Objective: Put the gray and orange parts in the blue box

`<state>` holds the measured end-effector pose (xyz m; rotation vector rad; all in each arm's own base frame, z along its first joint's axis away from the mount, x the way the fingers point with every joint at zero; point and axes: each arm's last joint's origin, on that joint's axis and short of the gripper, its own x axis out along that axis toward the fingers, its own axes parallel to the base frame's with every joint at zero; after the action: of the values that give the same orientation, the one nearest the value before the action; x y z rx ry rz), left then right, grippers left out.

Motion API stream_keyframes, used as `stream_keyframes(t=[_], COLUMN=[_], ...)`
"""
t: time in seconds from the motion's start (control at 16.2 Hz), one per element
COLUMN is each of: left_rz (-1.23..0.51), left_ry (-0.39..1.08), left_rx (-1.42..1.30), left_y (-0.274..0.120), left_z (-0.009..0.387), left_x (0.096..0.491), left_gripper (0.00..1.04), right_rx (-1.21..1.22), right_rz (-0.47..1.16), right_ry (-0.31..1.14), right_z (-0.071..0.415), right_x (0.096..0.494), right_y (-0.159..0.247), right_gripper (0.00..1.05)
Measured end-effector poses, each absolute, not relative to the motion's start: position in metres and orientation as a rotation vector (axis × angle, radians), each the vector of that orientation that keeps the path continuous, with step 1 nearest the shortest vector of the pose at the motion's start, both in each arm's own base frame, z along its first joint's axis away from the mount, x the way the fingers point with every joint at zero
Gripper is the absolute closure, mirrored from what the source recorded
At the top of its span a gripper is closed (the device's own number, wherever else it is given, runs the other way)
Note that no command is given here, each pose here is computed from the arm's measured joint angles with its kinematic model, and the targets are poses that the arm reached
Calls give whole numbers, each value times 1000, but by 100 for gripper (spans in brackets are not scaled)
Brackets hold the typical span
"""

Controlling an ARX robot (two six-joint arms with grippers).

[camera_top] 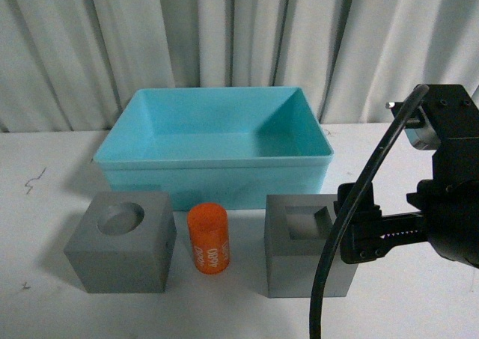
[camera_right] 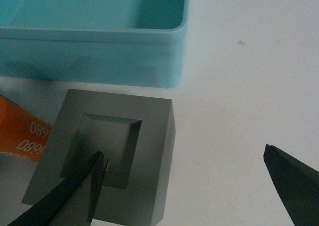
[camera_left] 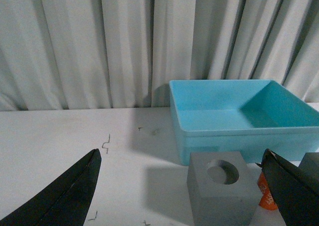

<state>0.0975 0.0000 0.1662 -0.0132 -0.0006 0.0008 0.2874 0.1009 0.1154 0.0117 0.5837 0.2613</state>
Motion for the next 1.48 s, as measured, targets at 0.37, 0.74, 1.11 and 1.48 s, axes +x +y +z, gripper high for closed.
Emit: stream_keyframes(t=[0.37, 0.74, 1.11, 1.48], left_rz=[0, 0, 0, 0], left_ry=[-1, -1, -1, -1], left_rx=[-13, -13, -13, -13], left_y=[0, 0, 0, 0], left_z=[166, 166, 166, 166], left_x=[97, 97, 97, 97], left_gripper=[7, 7, 7, 7], right_rx=[5, 10, 34, 46], right_rz=[281, 265, 238, 232], right_ry=[611, 652, 661, 656], right_z=[105, 89, 82, 82], right_x=[294, 302, 310, 307], right_y=[114, 121, 124, 122], right_gripper=[6, 6, 42, 86])
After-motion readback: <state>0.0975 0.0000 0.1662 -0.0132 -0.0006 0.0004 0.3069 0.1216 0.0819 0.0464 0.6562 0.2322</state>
